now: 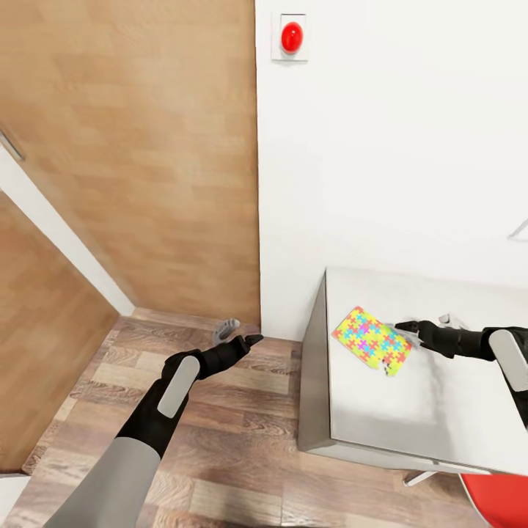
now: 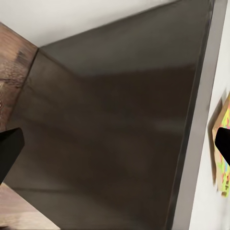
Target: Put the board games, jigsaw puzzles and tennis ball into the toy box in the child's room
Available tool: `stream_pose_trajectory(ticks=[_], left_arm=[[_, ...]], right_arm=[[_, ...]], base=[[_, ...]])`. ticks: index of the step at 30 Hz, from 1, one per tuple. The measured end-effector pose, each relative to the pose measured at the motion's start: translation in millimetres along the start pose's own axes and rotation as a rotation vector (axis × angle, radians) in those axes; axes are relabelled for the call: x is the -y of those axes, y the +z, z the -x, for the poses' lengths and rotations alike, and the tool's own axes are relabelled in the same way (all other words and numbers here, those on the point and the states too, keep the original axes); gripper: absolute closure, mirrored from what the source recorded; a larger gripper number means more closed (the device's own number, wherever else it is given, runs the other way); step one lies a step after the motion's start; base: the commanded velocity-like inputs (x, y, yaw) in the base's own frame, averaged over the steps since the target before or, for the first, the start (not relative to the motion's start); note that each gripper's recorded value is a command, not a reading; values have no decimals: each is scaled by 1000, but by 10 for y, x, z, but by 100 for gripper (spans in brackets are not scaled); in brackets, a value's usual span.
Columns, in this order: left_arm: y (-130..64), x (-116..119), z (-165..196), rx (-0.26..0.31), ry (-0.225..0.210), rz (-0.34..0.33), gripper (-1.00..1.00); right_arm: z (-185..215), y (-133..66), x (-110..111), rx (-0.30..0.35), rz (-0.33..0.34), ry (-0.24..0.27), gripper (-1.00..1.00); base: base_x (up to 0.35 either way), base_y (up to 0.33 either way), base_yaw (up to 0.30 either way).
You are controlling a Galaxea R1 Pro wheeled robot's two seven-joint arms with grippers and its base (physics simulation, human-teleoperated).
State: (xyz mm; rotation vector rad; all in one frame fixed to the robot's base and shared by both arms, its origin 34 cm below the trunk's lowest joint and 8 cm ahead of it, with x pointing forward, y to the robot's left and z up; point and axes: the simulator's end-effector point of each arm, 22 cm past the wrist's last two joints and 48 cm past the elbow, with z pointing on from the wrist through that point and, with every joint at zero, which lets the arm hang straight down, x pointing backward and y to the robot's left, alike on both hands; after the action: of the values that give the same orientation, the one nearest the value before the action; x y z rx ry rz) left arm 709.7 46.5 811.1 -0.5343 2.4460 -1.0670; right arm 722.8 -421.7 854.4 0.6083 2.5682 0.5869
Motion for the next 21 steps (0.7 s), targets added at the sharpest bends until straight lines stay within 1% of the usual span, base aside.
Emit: stream_pose_trajectory(ticks=[2,5,6,11,16,21], left_arm=[[-2,3,2,0,0,0,-100],[-4,6,4,1,1,-1,-100],[-4,8,5,1,1,-1,-100],[-6,12,4,0,1,-2,-100],[-6,13,4,0,1,-2,-100],[-10,17,4,1,1,-2,-100]], right_arm=[[-19,10,19,-5,-2,6,-100],[-110,63,121,-29,-16,36,-100],[-111,63,115,-29,-13,37,-100],[-244,130,244,-62,-27,81,-100],[-293,151,293,-73,-32,98,-100],[-297,150,294,-74,-26,110,-100]], base=[[0,0,153],[0,0,124],[0,0,92],[0,0,49],[0,0,19],[0,0,9]])
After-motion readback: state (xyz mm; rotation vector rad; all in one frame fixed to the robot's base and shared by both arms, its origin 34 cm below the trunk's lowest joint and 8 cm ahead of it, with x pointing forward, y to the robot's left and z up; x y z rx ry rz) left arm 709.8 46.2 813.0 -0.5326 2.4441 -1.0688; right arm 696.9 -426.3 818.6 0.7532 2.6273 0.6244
